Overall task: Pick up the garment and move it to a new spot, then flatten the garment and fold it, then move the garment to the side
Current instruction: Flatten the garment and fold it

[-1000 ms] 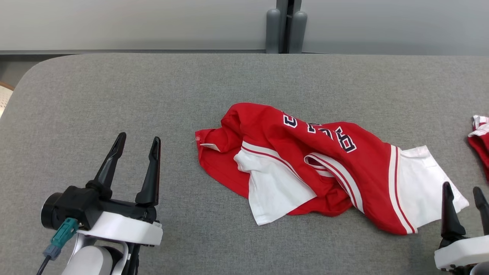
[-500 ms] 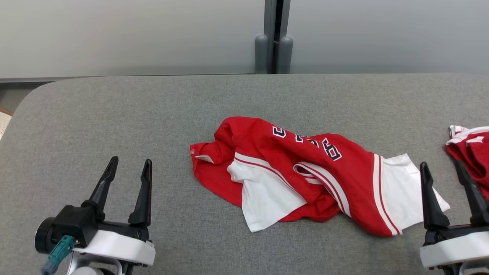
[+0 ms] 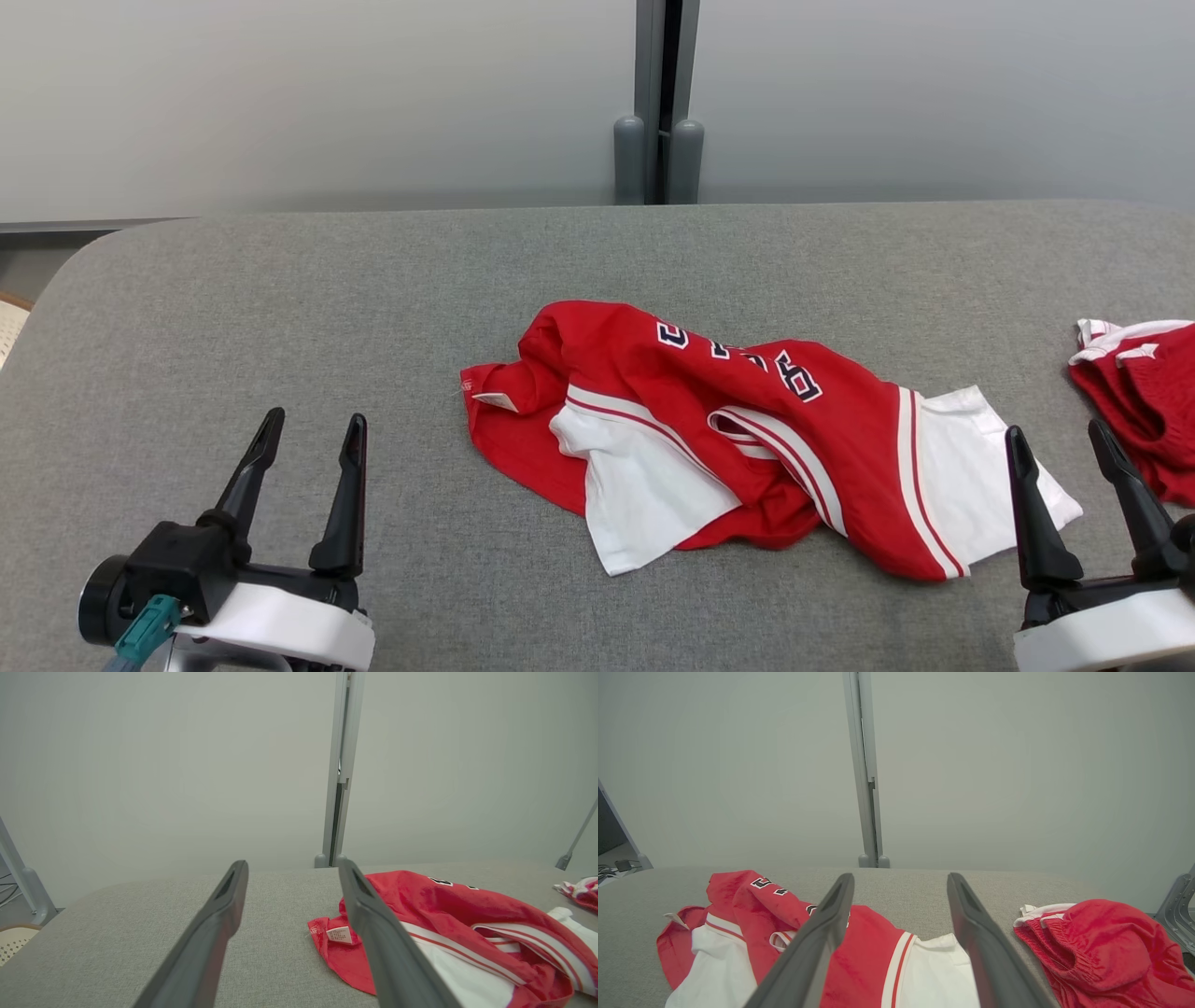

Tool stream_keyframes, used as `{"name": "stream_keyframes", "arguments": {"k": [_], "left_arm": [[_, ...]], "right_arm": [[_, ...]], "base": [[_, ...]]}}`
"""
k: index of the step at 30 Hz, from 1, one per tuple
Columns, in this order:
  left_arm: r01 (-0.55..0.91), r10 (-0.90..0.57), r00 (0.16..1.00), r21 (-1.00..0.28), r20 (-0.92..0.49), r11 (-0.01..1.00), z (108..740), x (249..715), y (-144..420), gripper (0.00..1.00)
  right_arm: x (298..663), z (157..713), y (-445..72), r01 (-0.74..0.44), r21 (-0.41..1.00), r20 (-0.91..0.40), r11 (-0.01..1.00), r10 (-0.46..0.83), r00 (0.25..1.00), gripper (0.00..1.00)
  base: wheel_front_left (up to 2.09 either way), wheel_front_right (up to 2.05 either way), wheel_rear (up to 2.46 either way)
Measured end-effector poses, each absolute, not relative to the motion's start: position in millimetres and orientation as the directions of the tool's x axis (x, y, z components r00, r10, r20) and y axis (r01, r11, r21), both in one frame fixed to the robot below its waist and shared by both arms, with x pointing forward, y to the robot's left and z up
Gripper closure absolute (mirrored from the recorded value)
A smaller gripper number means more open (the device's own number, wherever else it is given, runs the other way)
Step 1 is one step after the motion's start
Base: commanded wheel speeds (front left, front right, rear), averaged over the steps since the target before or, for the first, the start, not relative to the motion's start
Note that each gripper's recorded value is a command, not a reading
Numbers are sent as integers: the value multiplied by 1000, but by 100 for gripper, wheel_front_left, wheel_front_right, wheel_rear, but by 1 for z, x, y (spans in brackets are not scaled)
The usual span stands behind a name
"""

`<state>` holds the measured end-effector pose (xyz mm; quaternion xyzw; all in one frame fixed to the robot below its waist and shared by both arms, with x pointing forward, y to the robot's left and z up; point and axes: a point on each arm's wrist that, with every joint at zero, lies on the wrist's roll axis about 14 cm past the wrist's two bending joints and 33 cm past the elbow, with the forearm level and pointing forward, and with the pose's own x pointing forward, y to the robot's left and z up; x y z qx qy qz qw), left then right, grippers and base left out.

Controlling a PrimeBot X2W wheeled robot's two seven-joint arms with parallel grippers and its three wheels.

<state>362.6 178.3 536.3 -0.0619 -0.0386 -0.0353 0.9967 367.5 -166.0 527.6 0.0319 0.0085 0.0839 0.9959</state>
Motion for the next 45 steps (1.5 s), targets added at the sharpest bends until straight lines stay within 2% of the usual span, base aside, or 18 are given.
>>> {"name": "stream_keyframes", "arguments": {"k": [11, 16, 20, 26, 29, 35, 36, 37, 38, 41, 45], "left_arm": [[65, -55, 995, -118, 80, 991, 537, 362, 181, 0], [64, -52, 994, -123, 94, 990, 541, 368, 180, 0], [41, -29, 995, -132, 90, 990, 537, 371, 185, 0], [-10, 18, 998, -136, 61, 991, 524, 372, 198, 0], [-29, 37, 998, -132, 59, 991, 522, 374, 204, 0], [-58, 64, 997, -131, 48, 990, 516, 375, 211, 0], [-59, 66, 997, -130, 46, 990, 516, 375, 212, 0], [-60, 66, 997, -130, 44, 990, 515, 375, 212, 0], [-58, 65, 997, -131, 47, 990, 515, 376, 211, 0], [-51, 59, 997, -138, 57, 989, 517, 379, 209, 0], [-37, 45, 997, -136, 59, 990, 517, 381, 205, 0]], "right_arm": [[371, 520, -160, -191, 65, -50, 980, 194, 980, 0], [381, 500, -136, -278, 67, -128, 958, 284, 950, 0], [387, 474, -97, -402, 84, -219, 912, 411, 885, 0], [378, 425, -33, -575, 159, -355, 803, 590, 725, 0], [383, 406, -23, -600, 163, -400, 783, 608, 686, 0], [395, 383, -23, -599, 141, -456, 788, 589, 667, 0], [395, 379, -23, -601, 138, -467, 787, 587, 661, 46], [395, 378, -22, -599, 145, -470, 787, 588, 658, 66], [396, 377, -21, -598, 146, -471, 788, 587, 658, 100], [401, 386, -20, -594, 150, -436, 790, 592, 678, 100], [409, 417, -12, -592, 189, -317, 783, 620, 718, 100]], "base": [[0, 0, 0], [0, 0, 0], [0, 0, 0], [0, 0, 0], [0, 0, 0], [0, 0, 0], [0, 0, 0], [0, 0, 0], [0, 0, 0], [0, 0, 0], [0, 0, 0]]}}
